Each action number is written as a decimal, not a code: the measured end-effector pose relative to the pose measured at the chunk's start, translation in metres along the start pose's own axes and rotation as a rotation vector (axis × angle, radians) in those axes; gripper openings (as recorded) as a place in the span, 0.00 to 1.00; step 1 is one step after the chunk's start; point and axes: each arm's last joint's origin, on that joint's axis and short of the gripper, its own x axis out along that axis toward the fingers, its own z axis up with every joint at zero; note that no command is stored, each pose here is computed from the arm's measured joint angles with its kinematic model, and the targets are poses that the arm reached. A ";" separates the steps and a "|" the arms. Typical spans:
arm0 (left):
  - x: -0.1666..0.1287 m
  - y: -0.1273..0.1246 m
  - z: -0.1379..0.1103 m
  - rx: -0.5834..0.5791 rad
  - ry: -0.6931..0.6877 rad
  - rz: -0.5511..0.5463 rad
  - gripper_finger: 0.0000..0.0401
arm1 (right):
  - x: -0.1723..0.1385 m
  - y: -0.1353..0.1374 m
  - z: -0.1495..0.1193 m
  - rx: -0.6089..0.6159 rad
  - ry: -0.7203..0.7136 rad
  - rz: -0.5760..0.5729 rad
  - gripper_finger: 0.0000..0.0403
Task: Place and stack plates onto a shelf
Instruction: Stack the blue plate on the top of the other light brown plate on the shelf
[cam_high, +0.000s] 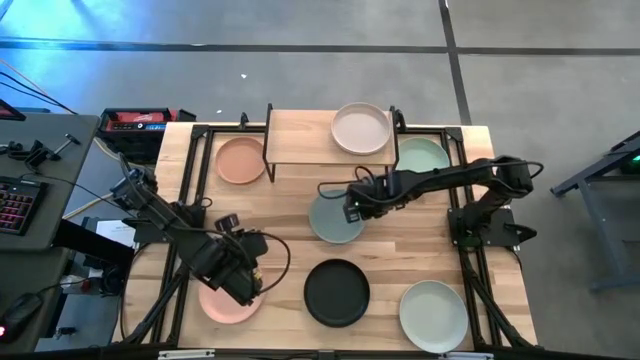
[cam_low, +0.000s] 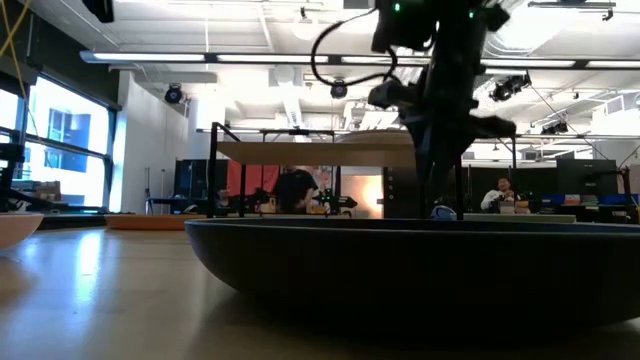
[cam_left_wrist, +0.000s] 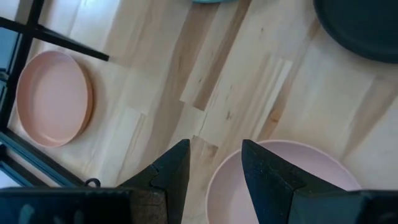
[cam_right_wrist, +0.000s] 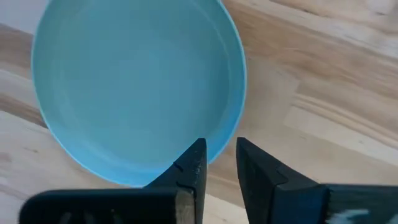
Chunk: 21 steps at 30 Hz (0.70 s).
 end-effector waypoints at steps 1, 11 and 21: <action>0.001 0.001 0.001 0.000 0.002 0.004 0.33 | 0.003 -0.002 0.002 0.003 0.006 0.005 0.17; 0.010 0.012 0.017 -0.015 0.021 0.035 0.33 | 0.012 -0.014 0.017 0.001 -0.008 -0.009 0.24; 0.020 0.025 0.031 -0.021 0.037 0.065 0.33 | 0.023 -0.017 0.030 -0.041 -0.018 -0.015 0.24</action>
